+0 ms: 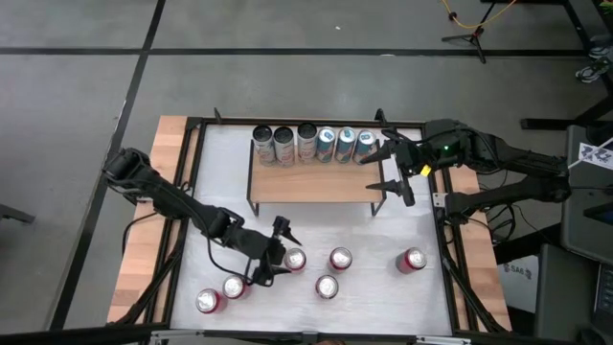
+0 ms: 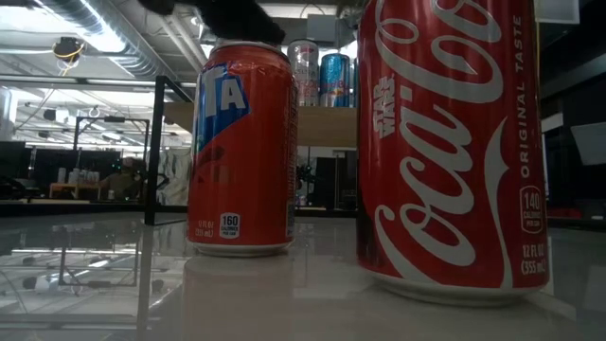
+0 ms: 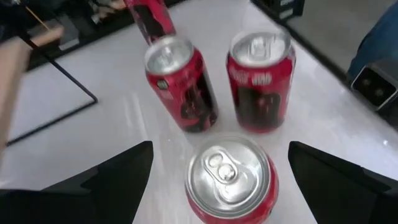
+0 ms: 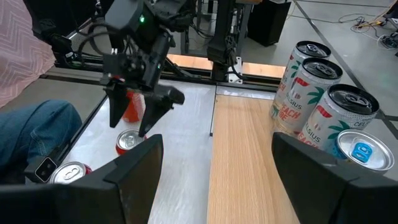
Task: Place canned beverage on shelf
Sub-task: Put the top orange soda can on the shelf aligned with the white soda can
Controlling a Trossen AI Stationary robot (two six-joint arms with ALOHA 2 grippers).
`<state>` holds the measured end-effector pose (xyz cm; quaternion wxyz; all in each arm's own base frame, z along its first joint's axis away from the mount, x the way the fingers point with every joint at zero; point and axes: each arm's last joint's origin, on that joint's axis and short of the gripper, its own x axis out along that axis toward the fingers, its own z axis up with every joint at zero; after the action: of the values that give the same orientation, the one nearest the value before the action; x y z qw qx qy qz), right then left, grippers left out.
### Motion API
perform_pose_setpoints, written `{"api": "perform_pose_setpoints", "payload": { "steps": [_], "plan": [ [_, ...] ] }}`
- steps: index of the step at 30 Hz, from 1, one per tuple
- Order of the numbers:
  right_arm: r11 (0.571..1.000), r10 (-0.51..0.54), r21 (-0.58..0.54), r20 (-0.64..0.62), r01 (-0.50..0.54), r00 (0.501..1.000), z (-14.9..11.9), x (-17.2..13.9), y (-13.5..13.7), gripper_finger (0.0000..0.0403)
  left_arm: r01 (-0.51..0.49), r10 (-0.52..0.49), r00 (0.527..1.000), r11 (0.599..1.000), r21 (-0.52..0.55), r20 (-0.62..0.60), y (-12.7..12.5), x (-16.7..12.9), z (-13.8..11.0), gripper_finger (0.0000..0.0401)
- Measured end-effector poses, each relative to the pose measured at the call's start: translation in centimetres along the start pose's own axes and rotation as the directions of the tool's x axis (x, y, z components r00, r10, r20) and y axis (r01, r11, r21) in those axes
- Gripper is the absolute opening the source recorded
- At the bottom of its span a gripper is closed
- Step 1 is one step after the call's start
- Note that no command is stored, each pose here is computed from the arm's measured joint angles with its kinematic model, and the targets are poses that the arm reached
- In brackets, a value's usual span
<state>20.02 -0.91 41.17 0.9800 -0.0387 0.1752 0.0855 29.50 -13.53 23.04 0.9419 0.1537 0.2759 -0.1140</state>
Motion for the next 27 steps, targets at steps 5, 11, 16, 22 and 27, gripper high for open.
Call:
{"api": "perform_pose_setpoints", "payload": {
  "steps": [5, 11, 16, 22, 27],
  "plan": [
    [1.0, 0.0, 0.0, 0.0, 0.0, 1.0, 0.0, 0.0, 0.0, 0.0292, 0.008, -0.007, 0.998, 1.0, 0.016, -0.066, -0.6, 1.8, -1.2, 0.0368],
    [1.0, 0.0, 0.0, 0.0, 0.0, 1.0, 0.0, 0.0, 0.0, 0.0292, 0.015, -0.012, 0.992, 1.0, 0.024, -0.129, -1.1, 3.5, -2.5, 0.0368],
    [1.0, 0.0, 0.0, 0.0, 0.0, 1.0, 0.0, 0.0, 0.0, 0.0292, 0.013, -0.012, 0.989, 1.0, 0.007, -0.146, -1.3, 4.0, -2.9, 0.0368],
    [1.0, 0.0, 0.0, 0.0, 0.0, 1.0, 0.0, 0.0, 0.0, 0.0292, 0.005, -0.012, 0.99, 0.999, -0.051, -0.143, -1.4, 4.0, -2.9, 0.0368],
    [1.0, 0.0, 0.001, -0.004, 0.0, 1.0, 0.0, 0.0, 0.0, 0.0292, -0.006, -0.013, 0.99, 0.992, -0.13, -0.141, -1.4, 4.0, -2.9, 0.0368]
  ]
}}
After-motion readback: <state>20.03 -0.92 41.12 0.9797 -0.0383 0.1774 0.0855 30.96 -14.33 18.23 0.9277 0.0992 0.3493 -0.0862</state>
